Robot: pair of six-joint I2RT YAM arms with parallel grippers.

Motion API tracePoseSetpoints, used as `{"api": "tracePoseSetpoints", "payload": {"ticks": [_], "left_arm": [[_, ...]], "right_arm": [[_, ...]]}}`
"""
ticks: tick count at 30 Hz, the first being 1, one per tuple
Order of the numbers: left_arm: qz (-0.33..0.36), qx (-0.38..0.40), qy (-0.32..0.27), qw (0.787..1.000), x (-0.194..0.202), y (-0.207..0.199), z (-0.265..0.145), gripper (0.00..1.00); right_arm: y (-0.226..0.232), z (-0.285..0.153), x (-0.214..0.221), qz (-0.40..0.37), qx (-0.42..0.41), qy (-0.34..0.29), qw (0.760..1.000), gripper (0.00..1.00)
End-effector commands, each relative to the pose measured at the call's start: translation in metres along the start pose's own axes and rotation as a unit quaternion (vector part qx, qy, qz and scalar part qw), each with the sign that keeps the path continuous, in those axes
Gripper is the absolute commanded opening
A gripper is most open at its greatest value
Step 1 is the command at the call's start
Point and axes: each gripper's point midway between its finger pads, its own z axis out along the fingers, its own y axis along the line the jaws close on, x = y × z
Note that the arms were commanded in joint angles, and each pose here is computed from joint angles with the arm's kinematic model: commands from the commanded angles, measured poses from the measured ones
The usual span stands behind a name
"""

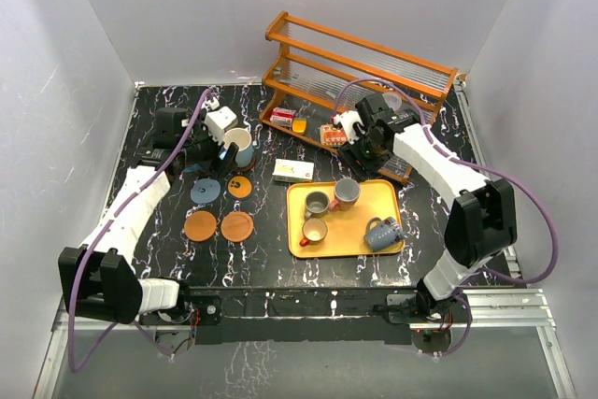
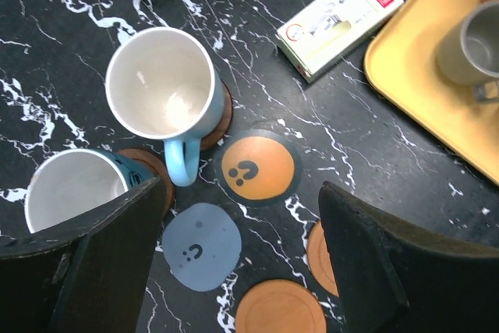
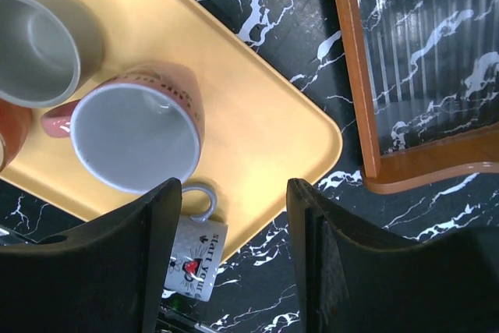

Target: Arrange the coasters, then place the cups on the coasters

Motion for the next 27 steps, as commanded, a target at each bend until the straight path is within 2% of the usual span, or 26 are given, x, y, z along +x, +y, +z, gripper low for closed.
{"api": "tracePoseSetpoints", "payload": {"ticks": [1, 7, 10, 17, 21, 27], "left_arm": [[0.008, 0.022, -0.008, 1.0, -0.009, -0.013, -0.018, 0.79], [0.007, 0.029, -0.009, 1.0, -0.005, -0.018, -0.015, 0.83], [0.014, 0.035, -0.014, 0.999, -0.006, -0.02, -0.015, 0.83], [0.026, 0.065, -0.027, 0.997, -0.012, -0.029, -0.011, 0.85], [0.035, 0.076, -0.032, 0.996, -0.019, -0.033, -0.009, 0.86], [0.045, 0.094, -0.04, 0.994, -0.036, -0.042, -0.003, 0.88]], "right_arm": [[-0.003, 0.011, -0.021, -0.007, -0.003, -0.024, 1.0, 0.54], [0.005, 0.03, -0.017, -0.003, -0.033, -0.006, 0.999, 0.51], [0.007, 0.041, -0.014, -0.001, -0.044, 0.007, 0.999, 0.46], [0.017, 0.047, -0.016, 0.0, -0.076, 0.013, 0.997, 0.14], [0.01, 0.038, -0.022, -0.005, -0.063, 0.01, 0.998, 0.0], [-0.006, 0.001, -0.052, -0.015, -0.019, -0.036, 0.999, 0.0]]}}
